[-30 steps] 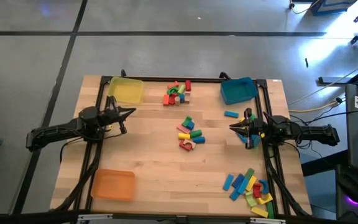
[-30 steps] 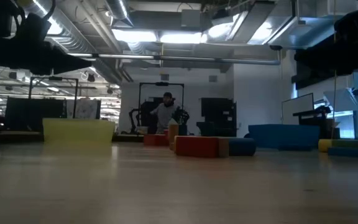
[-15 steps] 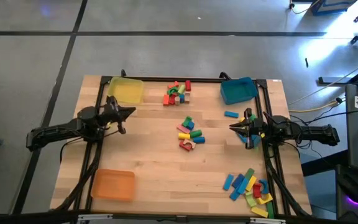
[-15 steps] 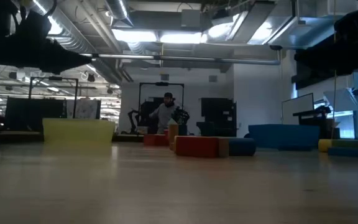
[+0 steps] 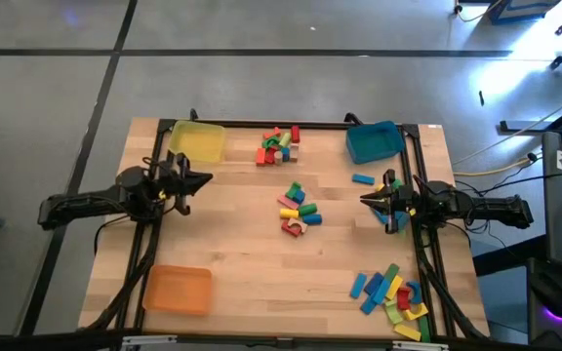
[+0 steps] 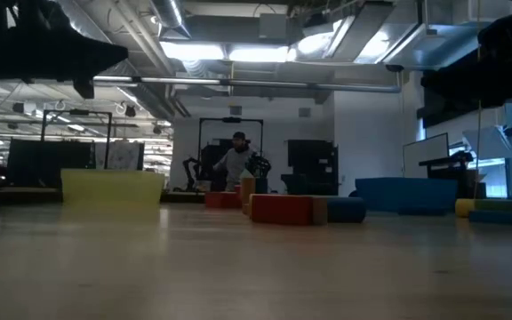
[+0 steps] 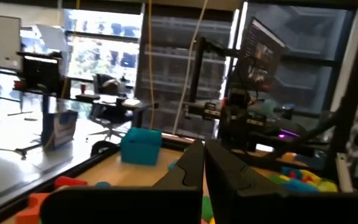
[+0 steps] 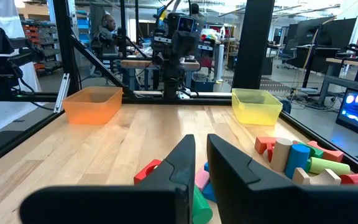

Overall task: Sort blocks by size
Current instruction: Put the blue arch block into the yellow bin

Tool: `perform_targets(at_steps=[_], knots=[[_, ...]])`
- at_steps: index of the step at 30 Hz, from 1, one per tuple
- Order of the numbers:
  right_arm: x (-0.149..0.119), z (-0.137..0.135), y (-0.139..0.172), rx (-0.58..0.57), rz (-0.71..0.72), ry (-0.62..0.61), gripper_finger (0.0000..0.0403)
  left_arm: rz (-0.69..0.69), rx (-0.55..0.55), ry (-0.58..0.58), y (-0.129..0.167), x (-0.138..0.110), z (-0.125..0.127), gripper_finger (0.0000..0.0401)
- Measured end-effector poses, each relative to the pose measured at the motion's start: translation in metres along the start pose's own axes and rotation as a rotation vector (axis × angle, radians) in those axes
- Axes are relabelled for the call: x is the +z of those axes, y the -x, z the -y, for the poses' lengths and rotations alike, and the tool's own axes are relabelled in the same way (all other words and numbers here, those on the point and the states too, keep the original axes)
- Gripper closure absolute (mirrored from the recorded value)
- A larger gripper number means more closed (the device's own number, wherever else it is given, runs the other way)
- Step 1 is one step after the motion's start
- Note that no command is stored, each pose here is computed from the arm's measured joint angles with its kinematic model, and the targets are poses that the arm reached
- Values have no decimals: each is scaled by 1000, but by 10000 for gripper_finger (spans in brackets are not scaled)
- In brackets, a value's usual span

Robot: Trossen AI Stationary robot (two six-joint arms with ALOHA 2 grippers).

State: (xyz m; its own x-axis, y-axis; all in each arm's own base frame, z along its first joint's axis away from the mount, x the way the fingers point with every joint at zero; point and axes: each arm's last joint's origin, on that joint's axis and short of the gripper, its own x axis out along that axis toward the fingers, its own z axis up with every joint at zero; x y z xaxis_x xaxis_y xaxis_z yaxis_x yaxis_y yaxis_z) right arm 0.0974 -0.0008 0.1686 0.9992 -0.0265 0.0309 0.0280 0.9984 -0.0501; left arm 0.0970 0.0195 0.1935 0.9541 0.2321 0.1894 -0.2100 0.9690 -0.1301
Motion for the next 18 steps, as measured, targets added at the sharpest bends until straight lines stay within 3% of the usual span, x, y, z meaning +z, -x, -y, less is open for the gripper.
perform_targets(at_steps=[8,18], knots=[[0,0,0,-1,0,0,357,-133,-11,7,-23,16,8,401],[1,0,0,-7,14,-19,357,-327,15,-42,-80,24,14,401]])
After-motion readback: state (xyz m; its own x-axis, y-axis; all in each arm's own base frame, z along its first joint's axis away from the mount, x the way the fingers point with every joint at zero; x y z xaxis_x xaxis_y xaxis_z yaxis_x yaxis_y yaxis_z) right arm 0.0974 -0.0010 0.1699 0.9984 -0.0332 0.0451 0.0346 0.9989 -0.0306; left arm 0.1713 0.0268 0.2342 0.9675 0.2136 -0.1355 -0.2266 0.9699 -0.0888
